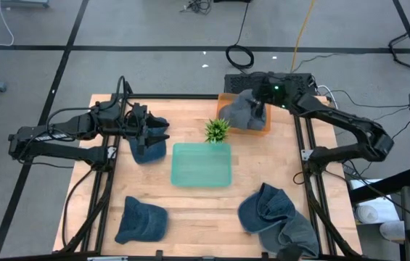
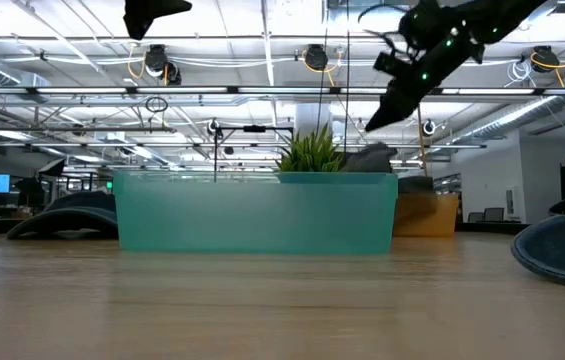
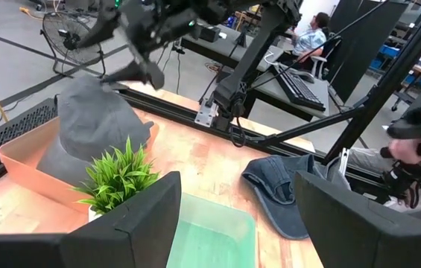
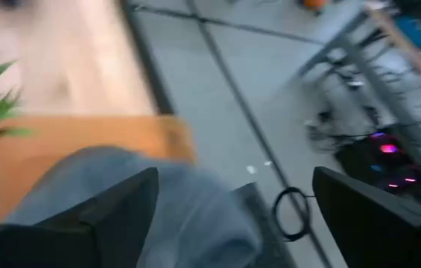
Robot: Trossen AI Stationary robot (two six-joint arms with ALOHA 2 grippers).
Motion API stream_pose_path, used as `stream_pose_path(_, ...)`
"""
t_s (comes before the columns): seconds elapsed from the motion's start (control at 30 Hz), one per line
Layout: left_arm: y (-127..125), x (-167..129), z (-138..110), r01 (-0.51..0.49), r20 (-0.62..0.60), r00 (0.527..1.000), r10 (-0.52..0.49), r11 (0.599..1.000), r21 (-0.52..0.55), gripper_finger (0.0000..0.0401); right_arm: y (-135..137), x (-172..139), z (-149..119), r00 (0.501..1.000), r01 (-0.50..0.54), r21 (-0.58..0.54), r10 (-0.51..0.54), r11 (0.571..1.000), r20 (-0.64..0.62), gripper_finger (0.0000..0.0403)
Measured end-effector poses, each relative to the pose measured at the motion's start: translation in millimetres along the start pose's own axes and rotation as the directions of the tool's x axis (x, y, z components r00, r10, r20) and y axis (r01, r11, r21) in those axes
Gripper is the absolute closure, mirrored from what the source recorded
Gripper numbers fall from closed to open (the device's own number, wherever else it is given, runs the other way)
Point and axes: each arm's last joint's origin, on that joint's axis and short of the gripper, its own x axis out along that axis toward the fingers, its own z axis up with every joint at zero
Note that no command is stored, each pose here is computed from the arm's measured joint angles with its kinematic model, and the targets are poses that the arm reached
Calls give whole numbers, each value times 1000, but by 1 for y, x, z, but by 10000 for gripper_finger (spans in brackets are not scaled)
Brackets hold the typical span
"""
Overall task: Pick & Place hat
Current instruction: Put the top gray cap into the orange bin
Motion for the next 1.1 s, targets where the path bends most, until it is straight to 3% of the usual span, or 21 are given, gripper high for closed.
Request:
stream_pose_path(0.1, 0, 0, 0, 0, 0, 1000, 0, 1000, 3, 132, 0, -14, 7, 999, 16, 37, -17, 999, 47, 51)
stream_pose_path(0.27, 0, 0, 0, 0, 0, 1000, 0, 1000, 8, 132, 6, -19, 13, 985, -122, 114, 107, 986, 136, 64)
stream_pose_path(0.4, 0, 0, 0, 0, 0, 1000, 0, 1000, 11, 132, 14, -7, 8, 977, -154, 168, 125, 974, 173, 93)
stream_pose_path(0.57, 0, 0, 0, 1, -1, 1000, -1, 1000, 0, 132, 22, 11, -3, 966, -130, 208, 76, 969, 249, 165)
stream_pose_path(0.93, 0, 0, 0, 1, -1, 1000, -1, 1000, 1, 132, 36, 43, -16, 963, -137, 214, 79, 967, 258, 377)
stream_pose_path(1.1, 0, 0, 0, 0, -1, 1000, 0, 1000, 5, 132, 40, 54, -21, 972, -133, 266, 72, 955, 226, 396)
